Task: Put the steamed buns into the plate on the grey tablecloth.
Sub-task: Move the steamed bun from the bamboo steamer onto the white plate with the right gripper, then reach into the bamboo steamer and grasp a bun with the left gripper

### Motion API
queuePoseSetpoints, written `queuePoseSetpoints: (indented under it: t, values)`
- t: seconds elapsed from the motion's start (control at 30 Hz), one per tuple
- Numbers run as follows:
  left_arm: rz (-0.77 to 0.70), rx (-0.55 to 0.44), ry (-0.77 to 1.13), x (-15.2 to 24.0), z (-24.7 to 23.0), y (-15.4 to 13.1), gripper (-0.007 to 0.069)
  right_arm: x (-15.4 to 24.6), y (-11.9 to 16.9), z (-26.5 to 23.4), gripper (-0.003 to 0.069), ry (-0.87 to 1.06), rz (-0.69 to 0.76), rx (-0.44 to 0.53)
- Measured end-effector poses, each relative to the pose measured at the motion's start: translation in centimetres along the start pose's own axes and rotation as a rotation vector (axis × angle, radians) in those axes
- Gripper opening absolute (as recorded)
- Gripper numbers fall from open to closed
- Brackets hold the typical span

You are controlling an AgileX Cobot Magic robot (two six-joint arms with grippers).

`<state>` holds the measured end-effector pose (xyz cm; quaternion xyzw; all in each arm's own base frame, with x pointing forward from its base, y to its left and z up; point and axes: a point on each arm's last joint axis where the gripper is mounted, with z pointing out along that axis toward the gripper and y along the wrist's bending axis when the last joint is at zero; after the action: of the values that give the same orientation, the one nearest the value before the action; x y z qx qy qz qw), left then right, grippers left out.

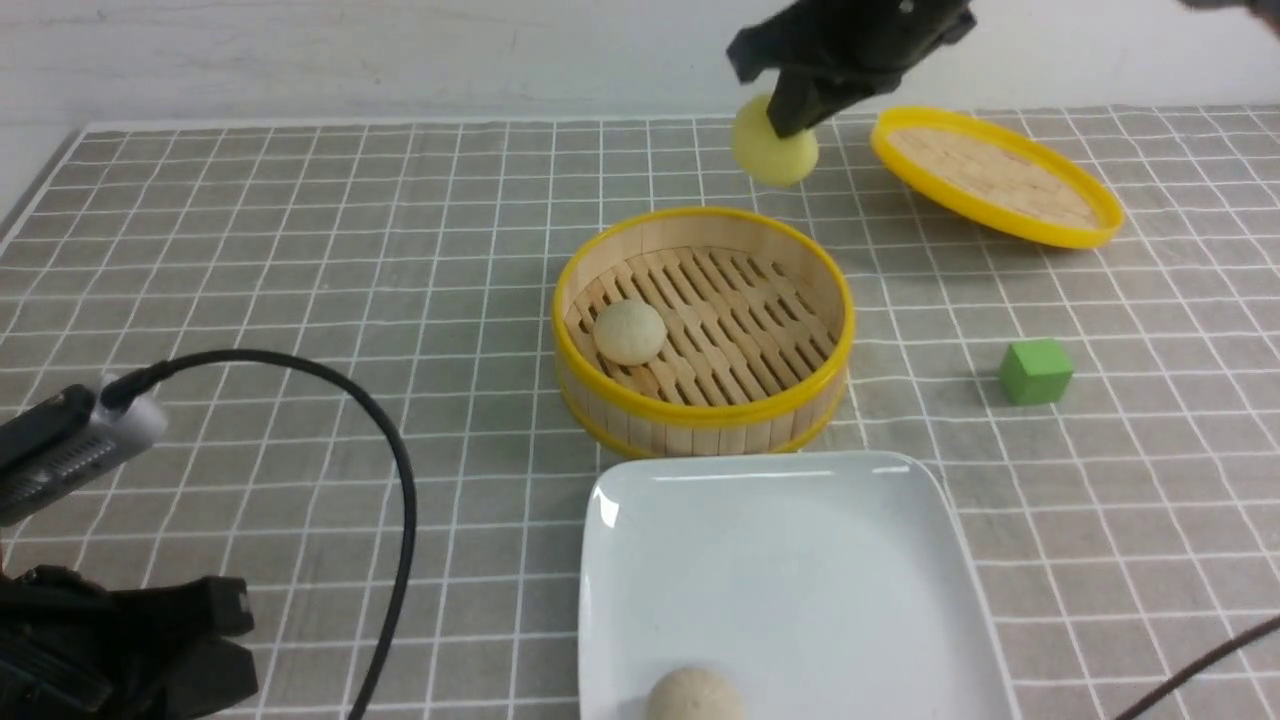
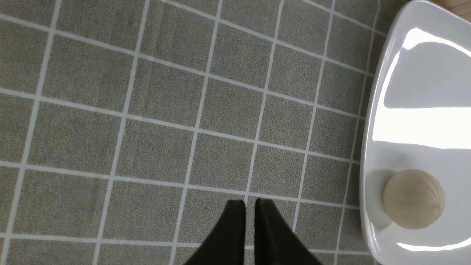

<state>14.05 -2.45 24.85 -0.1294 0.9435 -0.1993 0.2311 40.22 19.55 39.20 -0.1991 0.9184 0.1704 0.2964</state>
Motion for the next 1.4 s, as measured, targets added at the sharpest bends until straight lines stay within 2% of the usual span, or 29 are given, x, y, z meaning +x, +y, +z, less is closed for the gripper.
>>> queuePoseSetpoints:
  t: [0.07, 0.17, 0.27, 0.3, 0.4, 0.53, 0.63, 0.67, 0.73, 0.77, 0.87, 0.93, 1.0, 1.13, 1.23, 1.33, 1.37, 1.4]
  values:
    - [0.000, 0.000, 0.000, 0.0, 0.0, 0.0, 0.0069, 0.4, 0.5, -1.6, 0.0006, -0.009, -0.003, -0.006]
    - [0.000, 0.000, 0.000, 0.0, 0.0, 0.0, 0.0073, 3.6, 1.4, -3.3, 0.0006, 0.080, 0.003, -0.015]
    - [0.001, -0.001, -0.001, 0.0, 0.0, 0.0, 0.0074, 6.4, 1.4, -2.7, 0.0008, 0.181, 0.024, -0.023]
    - [0.001, -0.001, -0.010, -0.1, 0.0, 0.0, 0.0076, 9.6, 1.0, -1.1, 0.0009, 0.305, 0.056, -0.028]
    - [0.001, -0.001, -0.045, -0.4, 0.0, 0.0, 0.0081, 14.7, 0.2, 2.2, 0.0015, 0.484, 0.114, -0.026]
    - [0.001, -0.001, -0.090, -0.8, 0.0, 0.0, 0.0083, 18.0, -0.7, 5.3, 0.0035, 0.502, 0.168, -0.014]
    - [0.001, -0.001, -0.110, -1.0, -0.1, 0.0, 0.0083, 19.6, -1.3, 7.1, 0.0071, 0.477, 0.189, 0.009]
    - [0.000, 0.000, -0.119, -1.1, -0.1, 0.0, 0.0084, 20.1, -1.6, 7.8, 0.0107, 0.467, 0.198, 0.017]
    - [0.000, 0.000, -0.129, -1.2, -0.1, 0.0, 0.0087, 20.5, -1.7, 8.4, 0.0160, 0.467, 0.203, 0.021]
    - [0.000, 0.000, -0.146, -1.3, -0.1, 0.0, 0.0090, 20.6, -1.8, 8.7, 0.0230, 0.469, 0.212, 0.021]
    - [-0.003, 0.003, -0.172, -1.6, -0.1, 0.0, 0.0093, 20.6, -1.8, 8.8, 0.0309, 0.470, 0.219, 0.017]
    - [-0.021, 0.020, -0.196, -1.8, -0.2, -0.2, 0.0098, 20.3, -1.6, 8.5, 0.0394, 0.483, 0.214, 0.011]
    - [-0.033, 0.038, -0.205, -2.2, -0.4, -0.5, 0.0102, 19.5, -1.4, 7.6, 0.0433, 0.484, 0.183, 0.007]
    - [-0.048, 0.087, -0.223, -4.1, -1.4, -1.8, 0.0111, 17.2, -1.1, 4.9, 0.0444, 0.461, 0.046, 0.020]
    - [-0.043, 0.125, -0.231, -6.5, -2.5, -3.4, 0.0126, 15.8, -0.9, 2.5, 0.0423, 0.438, -0.018, 0.042]
    - [-0.018, 0.153, -0.175, -9.9, -3.2, -5.3, 0.0155, 15.2, -0.6, 0.0, 0.0364, 0.434, -0.071, 0.057]
    - [-0.022, 0.152, -0.168, -10.0, -3.0, -5.2, 0.0160, 15.2, -0.6, -0.1, 0.0364, 0.435, -0.075, 0.058]
    - [-0.013, 0.168, -0.140, -11.7, -3.1, -6.1, 0.0188, 15.2, -0.6, -1.2, 0.0318, 0.436, -0.105, 0.074]
